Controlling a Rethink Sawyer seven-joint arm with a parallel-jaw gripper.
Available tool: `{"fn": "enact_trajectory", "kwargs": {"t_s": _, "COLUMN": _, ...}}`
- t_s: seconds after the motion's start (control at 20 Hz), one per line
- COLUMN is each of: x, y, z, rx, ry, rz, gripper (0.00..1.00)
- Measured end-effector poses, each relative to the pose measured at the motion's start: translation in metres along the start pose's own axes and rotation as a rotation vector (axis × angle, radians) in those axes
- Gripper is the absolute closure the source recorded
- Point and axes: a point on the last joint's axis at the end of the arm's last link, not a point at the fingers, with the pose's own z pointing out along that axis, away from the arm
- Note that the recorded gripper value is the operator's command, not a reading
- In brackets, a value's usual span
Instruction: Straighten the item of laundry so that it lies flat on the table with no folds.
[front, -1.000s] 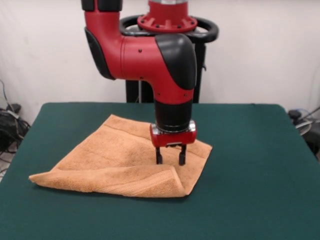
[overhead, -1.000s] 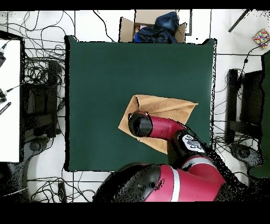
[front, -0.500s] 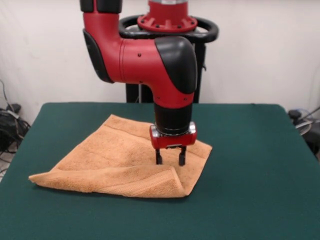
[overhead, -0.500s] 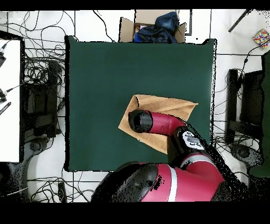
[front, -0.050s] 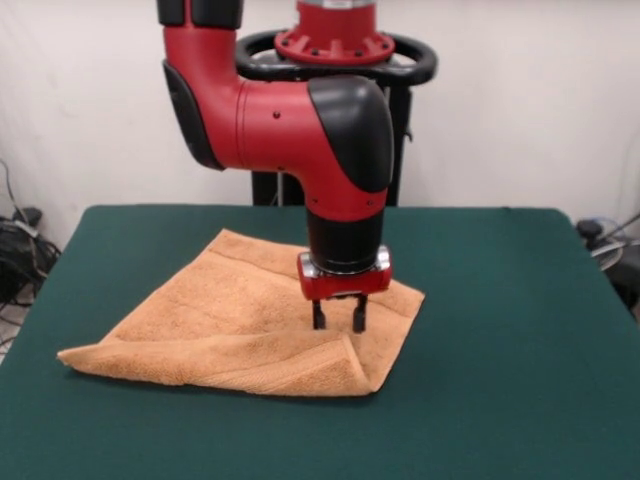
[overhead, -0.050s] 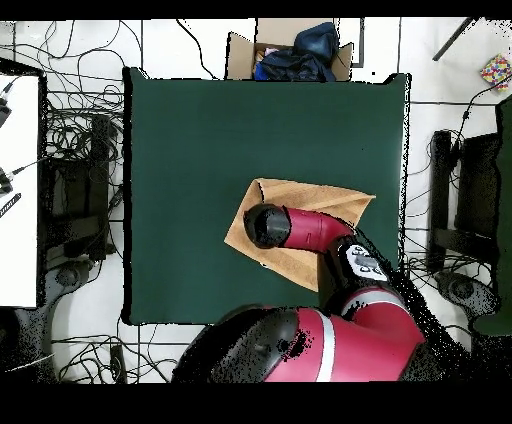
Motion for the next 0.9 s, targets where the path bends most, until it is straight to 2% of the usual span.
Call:
{"fn": "enact_trajectory", "kwargs": {"t_s": 0.8, "x": -0.006, "y": -0.0068, "z": 0.0001, "rx": 0.004, "ry": -0.005, "rz": 0.007, "gripper": 1.0}}
{"fn": "enact_trajectory", "kwargs": {"t_s": 0.85, "x": -0.0061, "y": -0.0068, "z": 0.0001, "rx": 0.004, "ry": -0.006, "rz": 0.007, "gripper": 0.0}}
{"fn": "enact_trajectory", "kwargs": {"t_s": 0.9, "x": -0.0063, "y": -0.0067, "z": 0.0001, "rx": 0.003, "ry": -0.006, "rz": 0.007, "gripper": 0.0}}
